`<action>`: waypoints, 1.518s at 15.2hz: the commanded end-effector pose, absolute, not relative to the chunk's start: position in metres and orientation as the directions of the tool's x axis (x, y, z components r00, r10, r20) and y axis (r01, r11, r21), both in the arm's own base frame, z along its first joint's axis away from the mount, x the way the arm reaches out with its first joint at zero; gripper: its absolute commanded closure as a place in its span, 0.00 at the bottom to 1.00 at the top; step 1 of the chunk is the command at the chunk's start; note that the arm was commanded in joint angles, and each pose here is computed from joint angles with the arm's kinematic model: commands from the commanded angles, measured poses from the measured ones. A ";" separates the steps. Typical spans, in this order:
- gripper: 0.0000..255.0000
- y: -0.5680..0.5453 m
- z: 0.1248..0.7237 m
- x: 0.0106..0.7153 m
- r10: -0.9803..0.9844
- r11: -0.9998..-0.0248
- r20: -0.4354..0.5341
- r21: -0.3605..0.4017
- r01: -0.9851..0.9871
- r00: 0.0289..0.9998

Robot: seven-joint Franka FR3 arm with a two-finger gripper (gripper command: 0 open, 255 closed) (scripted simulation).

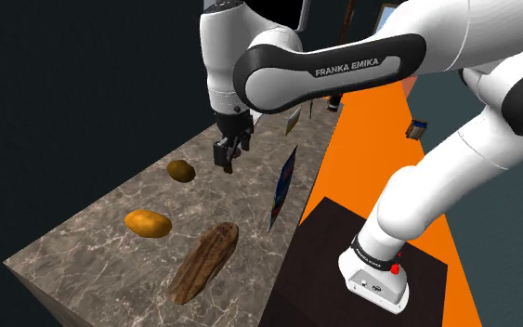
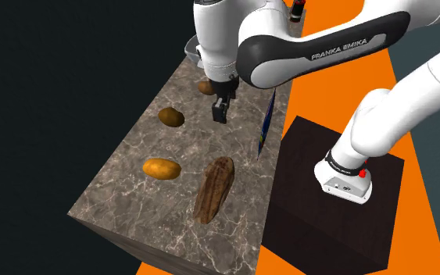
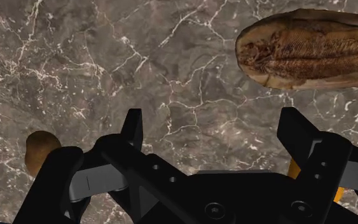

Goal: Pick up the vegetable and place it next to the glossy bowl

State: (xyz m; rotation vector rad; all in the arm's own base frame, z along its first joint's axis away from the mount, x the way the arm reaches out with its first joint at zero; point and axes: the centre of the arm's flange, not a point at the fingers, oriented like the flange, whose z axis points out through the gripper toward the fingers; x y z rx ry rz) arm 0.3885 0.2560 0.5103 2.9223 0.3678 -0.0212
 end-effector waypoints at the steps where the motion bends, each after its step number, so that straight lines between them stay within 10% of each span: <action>1: 0.00 0.282 0.498 0.397 0.251 -0.941 -0.041 0.226 0.253 0.967; 23: 0.00 0.518 0.319 0.478 0.316 -0.779 -0.095 0.542 0.316 0.944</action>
